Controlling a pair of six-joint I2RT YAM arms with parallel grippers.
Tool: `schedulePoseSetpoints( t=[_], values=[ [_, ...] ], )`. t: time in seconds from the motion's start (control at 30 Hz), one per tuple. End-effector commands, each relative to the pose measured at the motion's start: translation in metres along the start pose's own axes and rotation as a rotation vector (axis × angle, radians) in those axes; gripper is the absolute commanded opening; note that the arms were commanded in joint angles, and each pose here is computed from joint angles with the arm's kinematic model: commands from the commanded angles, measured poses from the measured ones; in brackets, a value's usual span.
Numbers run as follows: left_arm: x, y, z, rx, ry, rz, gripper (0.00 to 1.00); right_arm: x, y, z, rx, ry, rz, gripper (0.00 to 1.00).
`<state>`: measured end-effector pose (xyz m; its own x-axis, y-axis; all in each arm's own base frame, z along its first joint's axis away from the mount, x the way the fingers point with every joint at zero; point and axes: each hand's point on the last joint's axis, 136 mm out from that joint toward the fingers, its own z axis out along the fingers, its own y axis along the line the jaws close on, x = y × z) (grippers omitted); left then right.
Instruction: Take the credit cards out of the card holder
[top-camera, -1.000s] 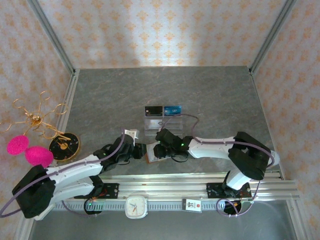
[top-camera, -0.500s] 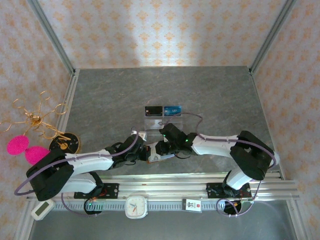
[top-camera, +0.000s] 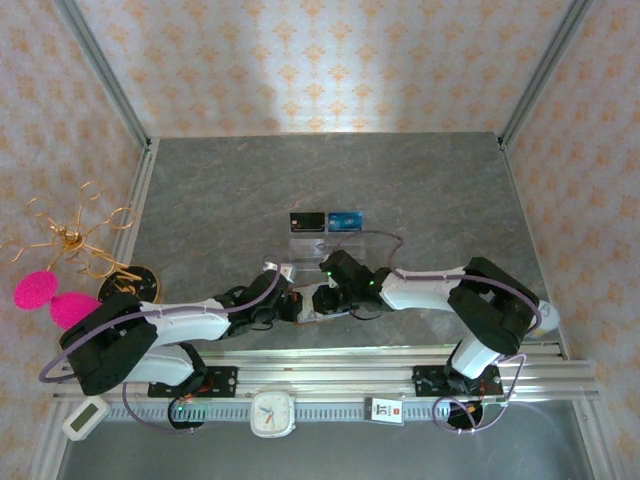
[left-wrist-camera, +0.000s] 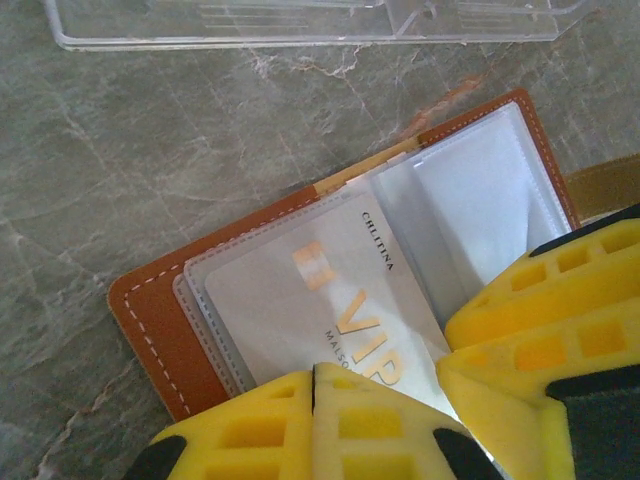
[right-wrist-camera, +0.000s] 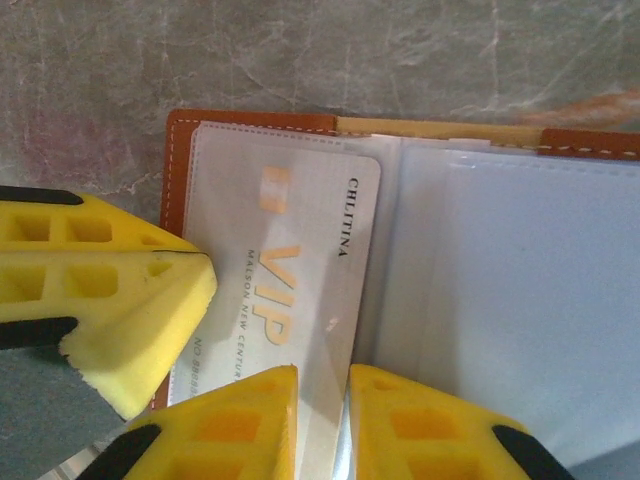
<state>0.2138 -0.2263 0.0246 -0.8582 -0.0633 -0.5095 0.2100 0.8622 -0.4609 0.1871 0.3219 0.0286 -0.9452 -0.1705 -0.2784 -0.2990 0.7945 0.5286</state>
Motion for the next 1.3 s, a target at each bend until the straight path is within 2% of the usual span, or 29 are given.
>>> schedulePoseSetpoints(
  t=[0.0,0.13,0.33,0.57,0.7,0.97,1.07,1.17,1.27],
  values=[
    [0.025,0.027,0.003,-0.088,0.069,-0.011,0.00,0.004,-0.016,0.001,0.045,-0.005,0.042,0.21],
    [0.027,0.029,0.004,-0.092,0.072,-0.010,0.00,0.003,-0.015,-0.004,0.036,-0.019,0.043,0.23],
    [0.028,0.027,0.006,-0.082,0.078,-0.010,0.00,0.012,-0.002,0.006,-0.053,0.044,0.038,0.17],
    [0.031,0.029,0.005,-0.081,0.087,-0.013,0.00,0.010,0.001,0.003,-0.094,0.026,0.068,0.00],
    [0.029,0.030,0.002,-0.082,0.074,-0.018,0.00,0.005,-0.008,-0.010,-0.055,-0.027,0.088,0.00],
    [0.022,0.030,0.000,-0.076,0.055,-0.017,0.00,0.016,-0.026,-0.019,0.006,-0.027,0.130,0.00],
    [0.018,0.025,-0.001,-0.056,0.044,-0.016,0.00,0.014,-0.017,-0.019,-0.045,-0.030,0.112,0.00],
    [0.020,0.030,0.000,-0.080,0.052,-0.009,0.00,0.006,0.004,-0.023,-0.126,-0.030,0.078,0.15],
    [0.025,0.035,0.000,-0.085,0.063,-0.018,0.00,0.002,0.013,-0.023,-0.157,-0.029,0.066,0.19]
  ],
)
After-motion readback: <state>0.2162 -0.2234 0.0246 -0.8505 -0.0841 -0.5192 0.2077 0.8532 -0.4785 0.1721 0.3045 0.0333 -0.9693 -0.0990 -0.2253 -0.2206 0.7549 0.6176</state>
